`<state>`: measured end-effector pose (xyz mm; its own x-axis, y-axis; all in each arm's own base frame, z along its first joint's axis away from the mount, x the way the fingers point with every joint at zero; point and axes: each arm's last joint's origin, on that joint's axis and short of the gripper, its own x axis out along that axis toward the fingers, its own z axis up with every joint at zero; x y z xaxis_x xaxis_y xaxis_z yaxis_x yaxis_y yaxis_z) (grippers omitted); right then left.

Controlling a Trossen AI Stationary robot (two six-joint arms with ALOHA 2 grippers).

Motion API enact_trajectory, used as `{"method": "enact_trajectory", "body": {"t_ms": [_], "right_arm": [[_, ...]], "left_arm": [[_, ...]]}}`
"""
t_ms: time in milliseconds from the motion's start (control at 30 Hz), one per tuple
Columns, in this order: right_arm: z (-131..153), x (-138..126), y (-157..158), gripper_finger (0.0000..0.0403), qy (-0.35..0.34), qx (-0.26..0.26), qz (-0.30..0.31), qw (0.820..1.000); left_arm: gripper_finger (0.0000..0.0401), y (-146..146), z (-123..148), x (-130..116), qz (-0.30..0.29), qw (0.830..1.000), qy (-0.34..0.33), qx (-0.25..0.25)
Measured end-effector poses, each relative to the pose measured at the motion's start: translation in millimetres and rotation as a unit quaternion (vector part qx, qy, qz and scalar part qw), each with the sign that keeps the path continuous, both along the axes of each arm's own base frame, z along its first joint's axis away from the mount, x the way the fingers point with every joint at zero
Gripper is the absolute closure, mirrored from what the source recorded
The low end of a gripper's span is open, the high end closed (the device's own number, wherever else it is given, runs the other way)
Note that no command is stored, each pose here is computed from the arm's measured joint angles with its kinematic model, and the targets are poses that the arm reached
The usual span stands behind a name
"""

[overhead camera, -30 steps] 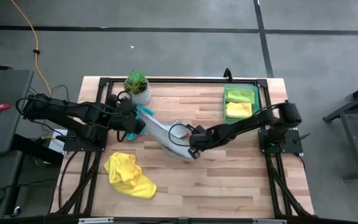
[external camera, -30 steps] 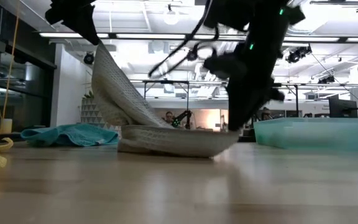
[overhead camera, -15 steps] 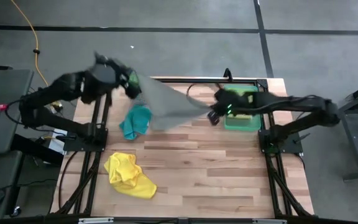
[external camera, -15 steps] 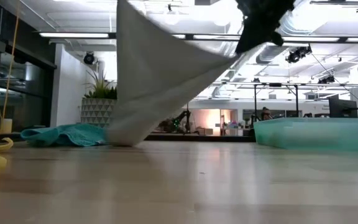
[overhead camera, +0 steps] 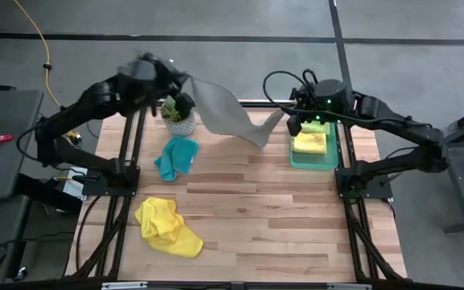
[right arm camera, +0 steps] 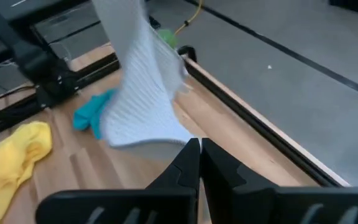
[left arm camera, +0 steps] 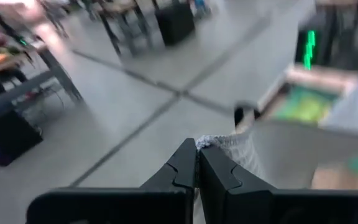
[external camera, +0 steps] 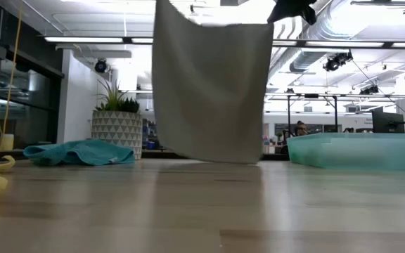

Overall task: Fold microfiber towels
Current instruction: Fold the gray microfiber cloth

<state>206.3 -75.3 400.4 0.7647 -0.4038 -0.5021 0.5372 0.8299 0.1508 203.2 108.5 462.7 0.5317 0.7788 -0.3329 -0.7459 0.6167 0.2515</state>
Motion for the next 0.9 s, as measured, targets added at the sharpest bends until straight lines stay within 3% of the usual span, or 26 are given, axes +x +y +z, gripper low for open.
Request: {"method": "enact_trajectory", "body": {"t_ms": [233,467,600,767,900], "right_arm": [[-16,-3,22,0.0403,0.082,0.033,0.037,0.995],[-70,7,62,0.0403,0.143,0.100,0.072,0.982],[-109,17,90,0.0403,0.112,0.138,0.102,0.979],[-150,25,129,0.0403,0.062,0.212,0.157,0.963],[-180,22,158,0.0403,0.092,0.275,0.173,0.941]], "left_arm": [[0.0401,-15,-63,20,-0.001,0.984,0.131,-0.122],[0.0401,-75,-146,35,-0.035,0.953,0.158,-0.256],[0.0401,-118,-187,36,-0.050,0.935,0.138,-0.322],[0.0401,-169,-218,28,-0.077,0.891,0.111,-0.434],[0.0401,-203,-233,23,-0.116,0.844,0.123,-0.509]]}}
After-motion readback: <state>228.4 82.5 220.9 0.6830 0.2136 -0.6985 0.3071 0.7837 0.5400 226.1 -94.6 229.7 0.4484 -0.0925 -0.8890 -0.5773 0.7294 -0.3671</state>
